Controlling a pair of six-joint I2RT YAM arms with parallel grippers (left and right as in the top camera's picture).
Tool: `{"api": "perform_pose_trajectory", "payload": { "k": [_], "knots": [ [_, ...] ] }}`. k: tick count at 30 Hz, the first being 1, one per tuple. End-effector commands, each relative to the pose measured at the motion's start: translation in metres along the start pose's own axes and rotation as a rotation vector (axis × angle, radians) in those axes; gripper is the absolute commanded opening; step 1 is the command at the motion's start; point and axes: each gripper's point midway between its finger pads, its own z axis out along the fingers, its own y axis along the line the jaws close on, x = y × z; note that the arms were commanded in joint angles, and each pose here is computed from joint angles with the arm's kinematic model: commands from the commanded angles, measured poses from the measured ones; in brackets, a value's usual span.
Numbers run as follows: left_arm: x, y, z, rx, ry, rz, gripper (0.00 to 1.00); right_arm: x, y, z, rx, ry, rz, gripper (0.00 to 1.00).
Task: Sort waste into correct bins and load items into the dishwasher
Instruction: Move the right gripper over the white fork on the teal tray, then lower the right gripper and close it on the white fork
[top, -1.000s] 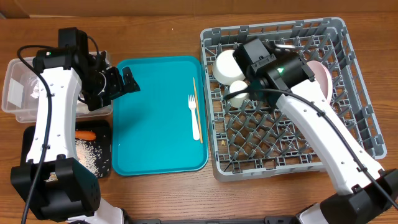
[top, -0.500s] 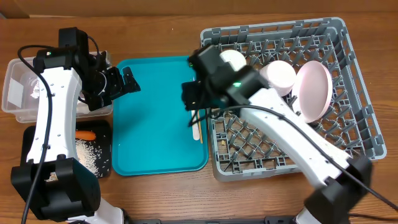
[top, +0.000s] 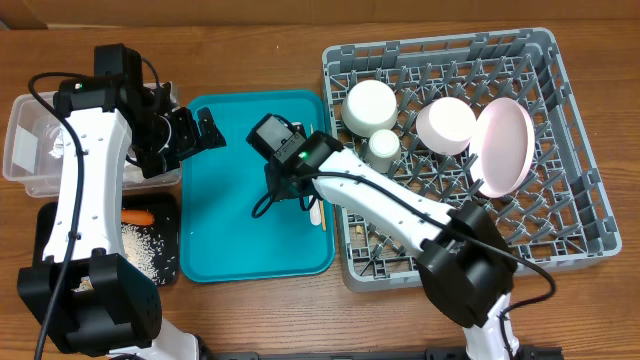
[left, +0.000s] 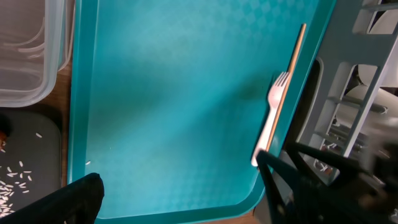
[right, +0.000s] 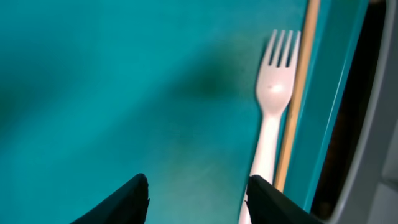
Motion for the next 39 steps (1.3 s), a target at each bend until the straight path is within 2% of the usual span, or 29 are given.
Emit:
{"api": "perform_pose_trajectory", "payload": {
  "k": [1, 9, 14, 16, 19, 21, 32, 39],
  "knots": [
    [-0.004, -0.008, -0.011, 0.021, -0.033, -0.004, 1.0, -0.003, -0.013, 0.016, 0.081, -0.025, 0.028, 0.52],
    [-0.004, -0.008, -0.011, 0.021, -0.033, -0.004, 1.0, 0.008, -0.023, 0.051, 0.143, 0.016, 0.05, 0.52],
    [-0.004, -0.008, -0.011, 0.022, -0.033, -0.004, 1.0, 0.011, -0.023, 0.056, 0.145, 0.027, 0.05, 0.51],
    [-0.004, -0.008, -0.011, 0.021, -0.033, -0.004, 1.0, 0.012, -0.021, 0.056, 0.135, 0.035, 0.051, 0.47],
    [-0.004, -0.008, -0.011, 0.022, -0.033, -0.004, 1.0, 0.015, -0.019, 0.056, 0.119, 0.05, 0.052, 0.32],
    [-0.004, -0.008, -0.011, 0.022, -0.033, -0.004, 1.0, 0.017, -0.019, 0.056, 0.12, 0.06, 0.057, 0.28],
    [-0.004, -0.008, -0.011, 0.022, -0.033, -0.004, 1.0, 0.02, -0.021, 0.056, 0.132, 0.072, 0.074, 0.29],
    [-0.004, -0.008, -0.011, 0.021, -0.033, -0.004, 1.0, 0.005, -0.013, 0.034, 0.097, 0.027, 0.05, 0.33]
  ]
}}
